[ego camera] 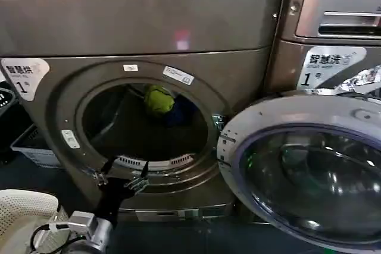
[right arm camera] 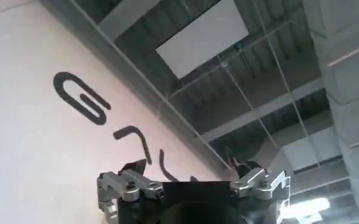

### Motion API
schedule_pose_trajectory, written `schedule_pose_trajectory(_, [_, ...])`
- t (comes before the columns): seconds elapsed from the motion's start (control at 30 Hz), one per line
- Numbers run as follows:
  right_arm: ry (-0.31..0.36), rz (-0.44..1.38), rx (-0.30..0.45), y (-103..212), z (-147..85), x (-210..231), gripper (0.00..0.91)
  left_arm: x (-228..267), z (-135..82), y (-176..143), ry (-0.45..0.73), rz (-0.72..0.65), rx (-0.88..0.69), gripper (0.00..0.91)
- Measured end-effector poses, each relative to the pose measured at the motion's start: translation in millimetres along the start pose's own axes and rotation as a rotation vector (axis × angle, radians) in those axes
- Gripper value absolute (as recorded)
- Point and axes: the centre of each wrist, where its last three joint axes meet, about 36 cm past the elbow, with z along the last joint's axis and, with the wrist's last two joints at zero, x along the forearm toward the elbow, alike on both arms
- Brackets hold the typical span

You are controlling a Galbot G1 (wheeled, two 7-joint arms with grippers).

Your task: Grasp the clothes from the dryer.

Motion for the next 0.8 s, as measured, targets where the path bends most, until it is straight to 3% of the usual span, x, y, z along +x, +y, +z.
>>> schedule_pose_trajectory(0.8, [-0.004, 0.006, 0.02, -7.0, -10.1, 0.0, 0.907, -0.3, -2.3, 0.1, -0.012, 0.003, 0.002, 0.907])
